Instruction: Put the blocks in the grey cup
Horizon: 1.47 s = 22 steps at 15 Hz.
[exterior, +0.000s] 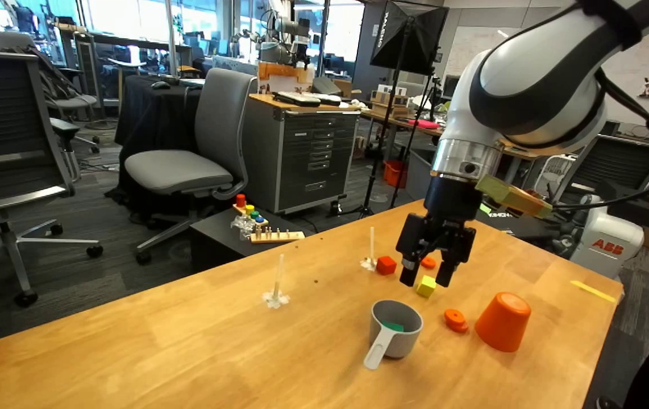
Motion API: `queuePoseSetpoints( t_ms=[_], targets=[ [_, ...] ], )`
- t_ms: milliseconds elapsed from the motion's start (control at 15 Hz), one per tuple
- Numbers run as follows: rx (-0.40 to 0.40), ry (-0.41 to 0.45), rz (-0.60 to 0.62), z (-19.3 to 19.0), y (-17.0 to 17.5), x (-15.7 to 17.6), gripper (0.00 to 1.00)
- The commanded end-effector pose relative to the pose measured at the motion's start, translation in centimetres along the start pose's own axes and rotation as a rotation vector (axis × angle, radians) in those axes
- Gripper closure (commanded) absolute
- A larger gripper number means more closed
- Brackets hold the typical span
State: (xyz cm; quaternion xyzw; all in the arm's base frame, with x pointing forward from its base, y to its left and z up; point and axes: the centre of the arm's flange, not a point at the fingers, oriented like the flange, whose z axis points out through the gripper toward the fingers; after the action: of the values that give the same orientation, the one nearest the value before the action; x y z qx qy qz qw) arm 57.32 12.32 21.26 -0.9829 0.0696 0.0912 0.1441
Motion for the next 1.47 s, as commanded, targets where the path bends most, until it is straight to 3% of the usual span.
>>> queuePoseSetpoints(
  t_ms=[0,467,733,1067,1400],
  targets=[
    [-0.042,0.040,-0.027,-1.2,0.8,0.8,0.00],
    [-0.142,0.161,0.012,-7.6,5.4,3.9,0.00],
    [-0.240,0.216,0.031,-9.7,7.5,6.9,0.00],
    [-0.362,0.189,0.046,-5.9,8.0,12.2,0.00],
    [-0.369,0.144,0.046,-0.1,6.5,16.8,0.00]
  ],
)
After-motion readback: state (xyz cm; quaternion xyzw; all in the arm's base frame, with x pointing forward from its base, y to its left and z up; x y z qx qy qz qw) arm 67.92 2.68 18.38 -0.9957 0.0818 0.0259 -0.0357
